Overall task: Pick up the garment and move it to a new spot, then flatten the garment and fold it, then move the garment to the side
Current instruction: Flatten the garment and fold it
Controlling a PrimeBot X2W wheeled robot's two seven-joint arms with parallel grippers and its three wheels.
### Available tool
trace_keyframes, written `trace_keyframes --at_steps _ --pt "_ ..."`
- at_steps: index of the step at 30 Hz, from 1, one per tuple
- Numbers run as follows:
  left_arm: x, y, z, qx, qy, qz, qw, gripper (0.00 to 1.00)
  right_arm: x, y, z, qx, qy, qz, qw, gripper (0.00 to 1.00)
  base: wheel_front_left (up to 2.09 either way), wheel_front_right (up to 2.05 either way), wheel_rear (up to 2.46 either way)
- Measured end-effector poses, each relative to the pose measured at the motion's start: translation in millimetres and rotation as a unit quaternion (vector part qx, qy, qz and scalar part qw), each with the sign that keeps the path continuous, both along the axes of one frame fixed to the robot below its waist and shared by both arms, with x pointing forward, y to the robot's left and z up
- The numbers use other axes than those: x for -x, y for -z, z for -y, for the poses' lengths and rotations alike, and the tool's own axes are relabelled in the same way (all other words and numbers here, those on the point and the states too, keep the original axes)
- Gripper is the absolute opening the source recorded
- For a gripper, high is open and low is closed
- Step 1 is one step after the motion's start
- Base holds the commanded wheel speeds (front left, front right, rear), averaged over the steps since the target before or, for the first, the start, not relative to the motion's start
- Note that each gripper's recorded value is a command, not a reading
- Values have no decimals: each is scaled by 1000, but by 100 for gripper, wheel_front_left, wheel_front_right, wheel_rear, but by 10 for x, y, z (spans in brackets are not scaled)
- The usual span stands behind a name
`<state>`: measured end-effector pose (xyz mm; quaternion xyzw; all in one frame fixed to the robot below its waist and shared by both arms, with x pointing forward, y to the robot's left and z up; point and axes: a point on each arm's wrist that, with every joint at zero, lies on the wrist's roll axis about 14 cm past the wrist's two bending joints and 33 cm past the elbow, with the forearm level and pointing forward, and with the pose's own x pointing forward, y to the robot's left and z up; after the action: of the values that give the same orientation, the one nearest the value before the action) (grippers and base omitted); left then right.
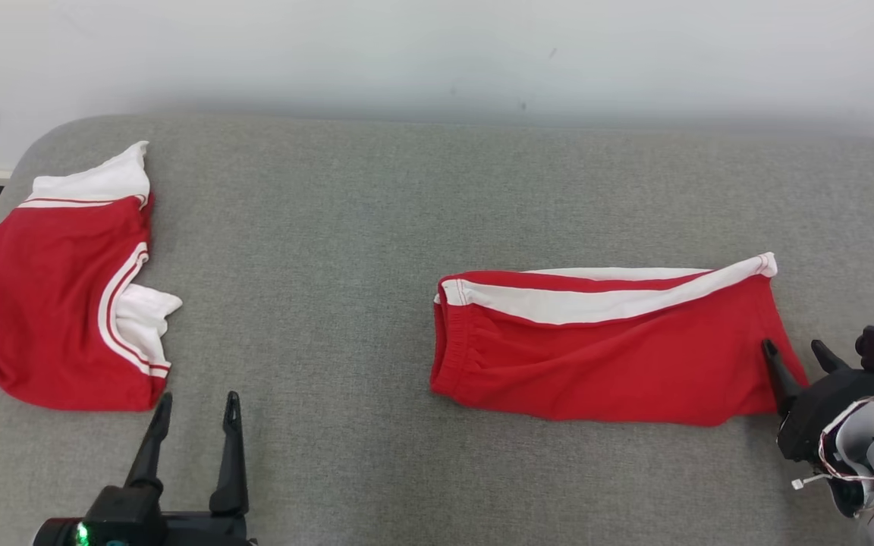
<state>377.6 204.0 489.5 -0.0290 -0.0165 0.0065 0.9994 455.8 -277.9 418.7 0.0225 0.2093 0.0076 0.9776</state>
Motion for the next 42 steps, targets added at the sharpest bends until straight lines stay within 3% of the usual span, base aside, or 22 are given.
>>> trace_keyframes --at_steps 8,9,11,16,22,26,34,42 --pt "17 27 16 -9 4 -6 1000 100 -78 213 -98 20 -13 -72 997 100 0 0 0" --pt "23 33 14 -9 3 -7 1000 100 -78 238 -126 20 -16 -80 996 49 0 0 0" --pt "32 39 0 -10 1 -8 1000 100 -72 281 -198 12 -20 -92 995 0 0 0 0" --pt "46 50 -8 -8 1 -9 1000 100 -48 271 -210 8 -19 -93 995 0 0 0 0" --pt "69 6 -7 -6 1 -3 1000 100 47 119 299 52 20 -75 996 0 0 0 0" --pt "91 13 -13 -2 -1 -3 1000 100 55 -9 383 39 37 -50 997 0 0 0 0" --pt "87 15 58 1 10 -3 1000 100 -32 -347 102 -1 5 27 1000 0 0 0 0" --pt "90 -5 80 2 13 0 1000 100 -72 -626 -634 -62 -82 78 992 0 0 0 0"
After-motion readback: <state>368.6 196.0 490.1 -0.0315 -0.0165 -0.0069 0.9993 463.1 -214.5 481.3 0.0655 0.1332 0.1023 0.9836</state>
